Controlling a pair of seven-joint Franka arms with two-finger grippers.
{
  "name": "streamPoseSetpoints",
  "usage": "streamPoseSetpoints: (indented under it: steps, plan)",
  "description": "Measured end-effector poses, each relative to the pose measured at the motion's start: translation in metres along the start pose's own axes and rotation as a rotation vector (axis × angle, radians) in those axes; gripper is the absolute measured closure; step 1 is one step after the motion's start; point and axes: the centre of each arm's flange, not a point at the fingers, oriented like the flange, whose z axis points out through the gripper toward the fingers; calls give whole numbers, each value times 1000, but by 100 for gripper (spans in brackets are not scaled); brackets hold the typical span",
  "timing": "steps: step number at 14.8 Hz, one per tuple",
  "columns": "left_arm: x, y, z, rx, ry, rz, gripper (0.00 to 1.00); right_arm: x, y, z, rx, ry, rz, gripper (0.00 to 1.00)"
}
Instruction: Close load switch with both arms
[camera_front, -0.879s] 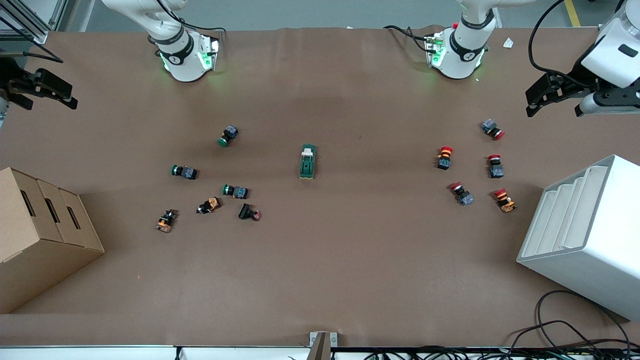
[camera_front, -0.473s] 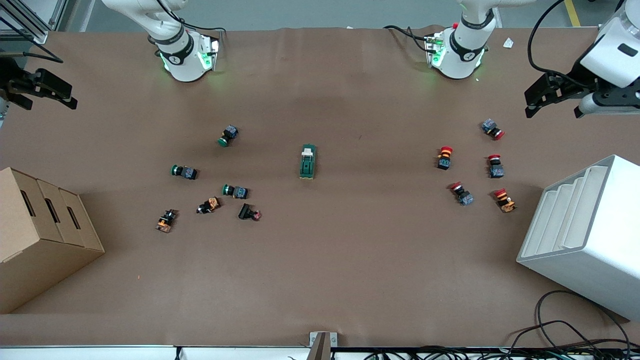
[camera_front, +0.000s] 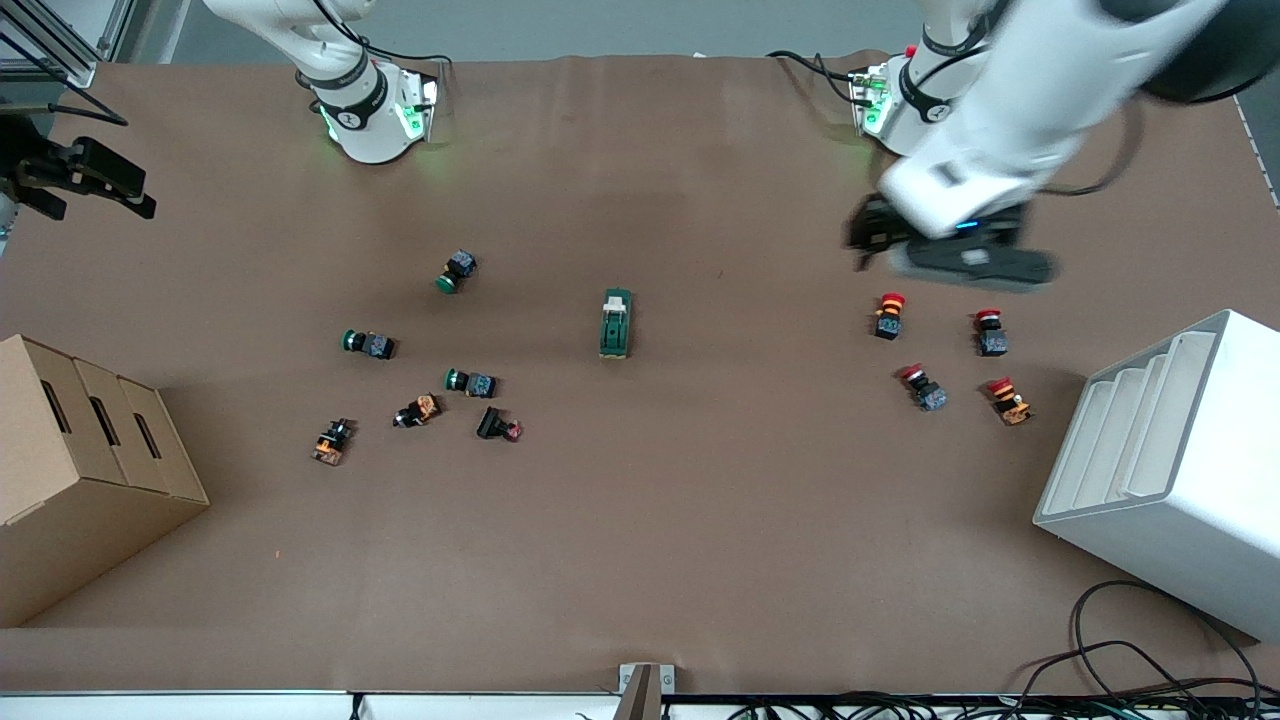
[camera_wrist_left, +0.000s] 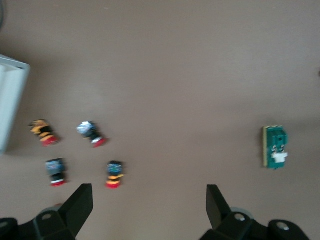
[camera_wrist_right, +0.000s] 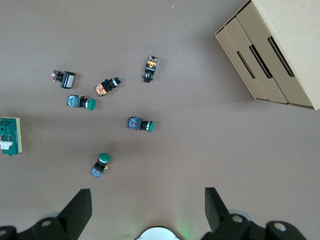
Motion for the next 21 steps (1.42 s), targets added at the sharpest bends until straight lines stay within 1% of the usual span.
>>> streamPoseSetpoints:
  steps: [2, 3, 5, 8, 10, 15, 18, 19, 21]
  plan:
    - [-4, 65, 36, 53, 54, -18, 0, 0, 0, -1, 0, 2, -1, 0]
    - [-10, 97, 55, 59, 75, -46, 0, 0, 0, -1, 0, 4, -1, 0]
    - [-29, 154, 93, 57, 89, -101, 0, 0, -1, -1, 0, 4, -1, 0]
    - [-57, 215, 147, 123, 125, -122, 0, 1, -2, 0, -1, 1, -3, 0]
    - [-76, 250, 181, 133, 152, -173, 0, 6, -1, 7, -1, -14, -2, 0]
    - [-122, 316, 261, 112, 247, -273, 0, 38, 3, 38, -2, -60, 5, 0]
    - [-144, 335, 304, 136, 292, -276, 0, 61, 2, 60, -3, -71, 3, 0]
    - [-151, 339, 316, 142, 313, -272, 0, 69, 3, 73, -3, -88, 3, 0]
    - [-169, 349, 340, 147, 379, -246, 1, 86, 4, 105, -4, -137, 6, 0]
